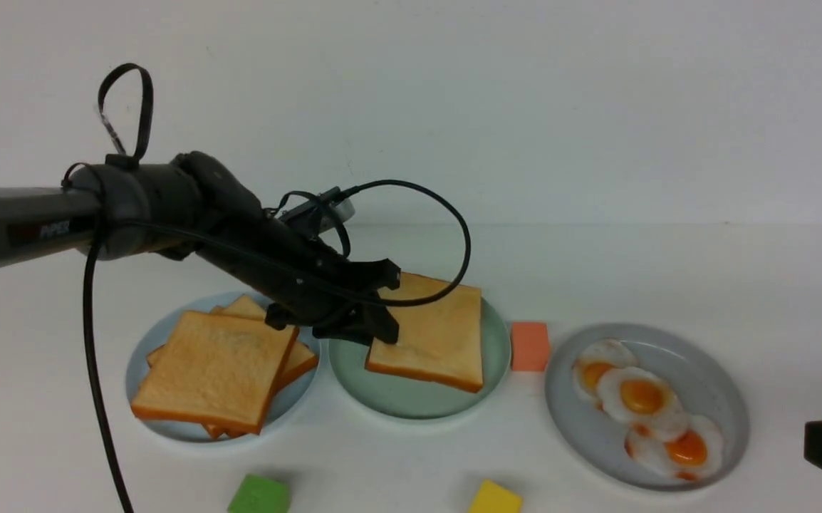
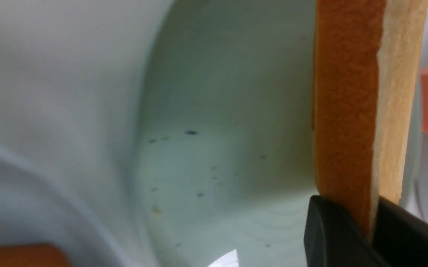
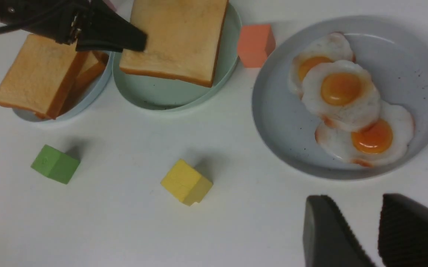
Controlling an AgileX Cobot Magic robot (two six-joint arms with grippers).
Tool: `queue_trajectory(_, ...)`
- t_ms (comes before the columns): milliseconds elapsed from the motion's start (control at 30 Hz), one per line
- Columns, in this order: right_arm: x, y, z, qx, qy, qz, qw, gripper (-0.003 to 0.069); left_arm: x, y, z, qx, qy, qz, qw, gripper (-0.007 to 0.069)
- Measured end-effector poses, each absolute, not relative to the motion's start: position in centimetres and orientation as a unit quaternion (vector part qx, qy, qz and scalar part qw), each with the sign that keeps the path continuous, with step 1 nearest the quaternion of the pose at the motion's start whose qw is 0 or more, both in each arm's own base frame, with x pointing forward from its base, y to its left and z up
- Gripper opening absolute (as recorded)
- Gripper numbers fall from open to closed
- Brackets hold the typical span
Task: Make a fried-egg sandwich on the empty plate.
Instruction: Use the left arm to put a slice of bread into the empty plate in the middle, then use the right arm to grab a fried egg
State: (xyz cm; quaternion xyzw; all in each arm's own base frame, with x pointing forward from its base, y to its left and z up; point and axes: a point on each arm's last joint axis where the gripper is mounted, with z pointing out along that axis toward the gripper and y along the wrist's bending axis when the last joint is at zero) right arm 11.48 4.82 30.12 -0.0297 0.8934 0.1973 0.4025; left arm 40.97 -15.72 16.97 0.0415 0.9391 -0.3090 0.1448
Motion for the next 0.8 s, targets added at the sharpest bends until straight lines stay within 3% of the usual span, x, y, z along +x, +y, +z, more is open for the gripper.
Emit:
queue_trajectory(200, 12.3, 4.8, 30.2, -0.047, 0.918, 0.164, 0.357, 0.0251, 40.9, -15.2, 16.6, 0.036, 0.951, -0.276, 0.137, 0.0246)
queue_trajectory(367, 15.3, 5.6, 31.4, -0.039, 0.938, 0.152, 0.308, 0.0302, 40.7, -15.2, 16.6, 0.042, 0.953, -0.273, 0.126, 0.0454)
queue_trajectory(500, 18.0, 6.7, 31.0, -0.026, 0.951, 0.163, 0.263, 0.0361, 40.2, -14.7, 18.9, 0.045, 0.955, -0.257, 0.141, 0.0568)
queue_trajectory(633, 20.3, 7.4, 30.2, -0.032, 0.962, 0.155, 0.222, 0.0402, 39.3, -13.5, 22.2, 0.038, 0.963, -0.210, 0.166, 0.0603)
queue_trajectory(800, 23.9, 6.8, 29.4, -0.022, 0.973, 0.128, 0.190, 0.0419, 37.0, -11.9, 26.9, 0.048, 0.970, -0.151, 0.187, 0.0575)
